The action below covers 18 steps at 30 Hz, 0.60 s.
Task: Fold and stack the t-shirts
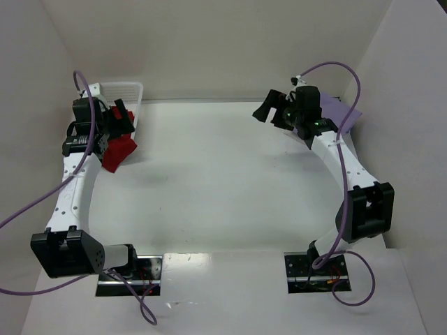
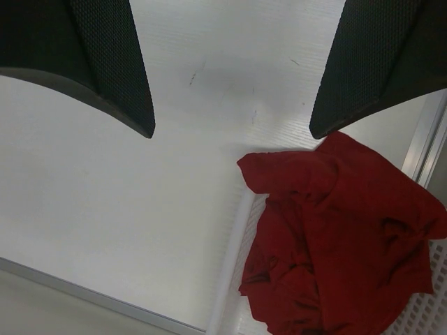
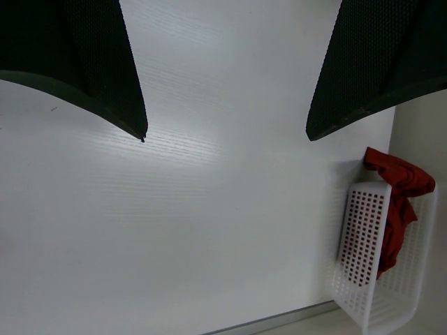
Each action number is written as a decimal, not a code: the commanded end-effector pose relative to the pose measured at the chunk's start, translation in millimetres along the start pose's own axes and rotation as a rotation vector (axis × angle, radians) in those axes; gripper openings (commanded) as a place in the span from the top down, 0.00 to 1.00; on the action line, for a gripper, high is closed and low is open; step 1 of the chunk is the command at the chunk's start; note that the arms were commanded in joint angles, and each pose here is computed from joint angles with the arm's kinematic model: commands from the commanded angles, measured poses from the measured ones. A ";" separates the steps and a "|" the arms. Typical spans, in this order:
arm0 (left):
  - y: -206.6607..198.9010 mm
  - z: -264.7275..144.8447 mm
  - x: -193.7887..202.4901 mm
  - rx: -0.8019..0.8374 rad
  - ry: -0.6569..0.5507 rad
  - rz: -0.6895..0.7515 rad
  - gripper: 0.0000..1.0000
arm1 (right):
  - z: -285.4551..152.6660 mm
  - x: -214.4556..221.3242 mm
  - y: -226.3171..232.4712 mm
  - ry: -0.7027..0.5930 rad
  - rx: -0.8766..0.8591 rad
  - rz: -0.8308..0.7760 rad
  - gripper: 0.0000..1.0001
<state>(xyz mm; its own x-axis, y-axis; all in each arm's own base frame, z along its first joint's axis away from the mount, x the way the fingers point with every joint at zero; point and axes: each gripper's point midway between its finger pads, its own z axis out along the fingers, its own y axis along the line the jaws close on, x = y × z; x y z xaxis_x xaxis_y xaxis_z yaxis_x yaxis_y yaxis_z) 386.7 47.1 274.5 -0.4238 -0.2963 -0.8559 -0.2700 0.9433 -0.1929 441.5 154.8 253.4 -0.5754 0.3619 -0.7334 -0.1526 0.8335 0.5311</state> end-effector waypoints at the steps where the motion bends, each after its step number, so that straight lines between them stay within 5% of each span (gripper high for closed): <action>1: 9.0 1.8 -6.9 -0.043 -0.024 0.008 0.01 | 3.1 -9.2 8.9 -0.013 -0.050 -0.003 0.00; 18: 97.7 97.8 4.8 -0.339 0.161 -0.094 0.01 | -12.3 -1.0 10.6 -0.022 -0.067 -0.017 0.00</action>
<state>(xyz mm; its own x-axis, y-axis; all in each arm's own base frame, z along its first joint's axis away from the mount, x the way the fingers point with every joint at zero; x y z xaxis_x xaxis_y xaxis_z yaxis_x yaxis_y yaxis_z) 432.8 120.6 203.8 -0.5488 -0.3622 -0.7534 -0.5061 0.8613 -0.0455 431.9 157.9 242.5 -0.6044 0.3551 -0.7131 -0.1585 0.8237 0.5445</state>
